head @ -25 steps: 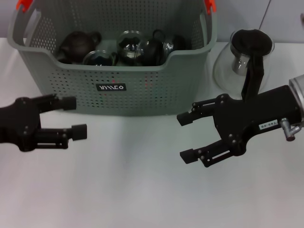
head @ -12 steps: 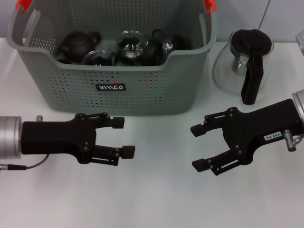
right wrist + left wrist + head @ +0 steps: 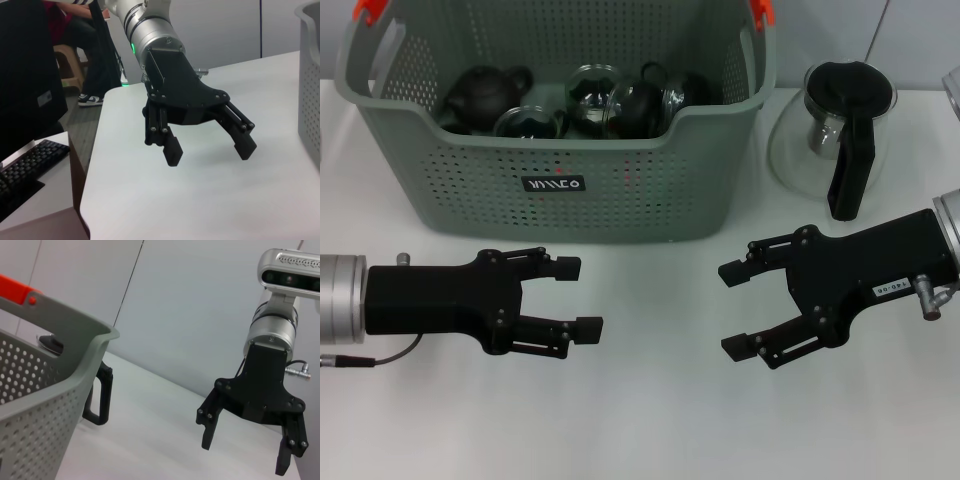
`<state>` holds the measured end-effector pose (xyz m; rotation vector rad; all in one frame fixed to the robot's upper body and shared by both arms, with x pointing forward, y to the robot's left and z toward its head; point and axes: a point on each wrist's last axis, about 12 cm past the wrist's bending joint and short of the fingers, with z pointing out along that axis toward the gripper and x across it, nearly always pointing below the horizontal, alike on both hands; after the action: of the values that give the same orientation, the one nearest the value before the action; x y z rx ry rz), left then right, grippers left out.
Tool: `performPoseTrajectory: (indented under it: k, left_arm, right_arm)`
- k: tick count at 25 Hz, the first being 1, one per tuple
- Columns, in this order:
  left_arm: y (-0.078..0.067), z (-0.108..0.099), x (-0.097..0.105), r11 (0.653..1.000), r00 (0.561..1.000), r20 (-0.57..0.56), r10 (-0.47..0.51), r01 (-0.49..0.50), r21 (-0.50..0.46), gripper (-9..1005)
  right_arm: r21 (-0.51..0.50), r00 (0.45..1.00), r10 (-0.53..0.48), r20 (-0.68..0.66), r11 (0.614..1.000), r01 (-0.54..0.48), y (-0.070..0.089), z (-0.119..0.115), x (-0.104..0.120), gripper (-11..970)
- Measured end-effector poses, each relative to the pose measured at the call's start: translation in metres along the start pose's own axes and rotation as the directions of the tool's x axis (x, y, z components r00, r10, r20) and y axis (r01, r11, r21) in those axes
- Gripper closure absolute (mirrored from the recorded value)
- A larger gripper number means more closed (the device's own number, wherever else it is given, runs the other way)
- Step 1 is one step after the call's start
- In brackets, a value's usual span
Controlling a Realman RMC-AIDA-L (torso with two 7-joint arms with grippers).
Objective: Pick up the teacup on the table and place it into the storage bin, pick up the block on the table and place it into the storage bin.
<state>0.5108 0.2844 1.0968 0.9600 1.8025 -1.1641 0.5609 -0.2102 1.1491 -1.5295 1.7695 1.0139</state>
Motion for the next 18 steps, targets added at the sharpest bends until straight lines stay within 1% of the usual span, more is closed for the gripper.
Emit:
performPoseTrajectory:
  k: [18]
  left_arm:
    - [-0.001, 0.0005, 0.0048, 1.0, 1.0, -0.018, -0.001, 0.001, 0.005, 46]
  right_arm:
    - [0.0, 1.0, 0.003, 0.004, 1.0, -0.003, 0.0005, 0.0009, 0.0024, 77]
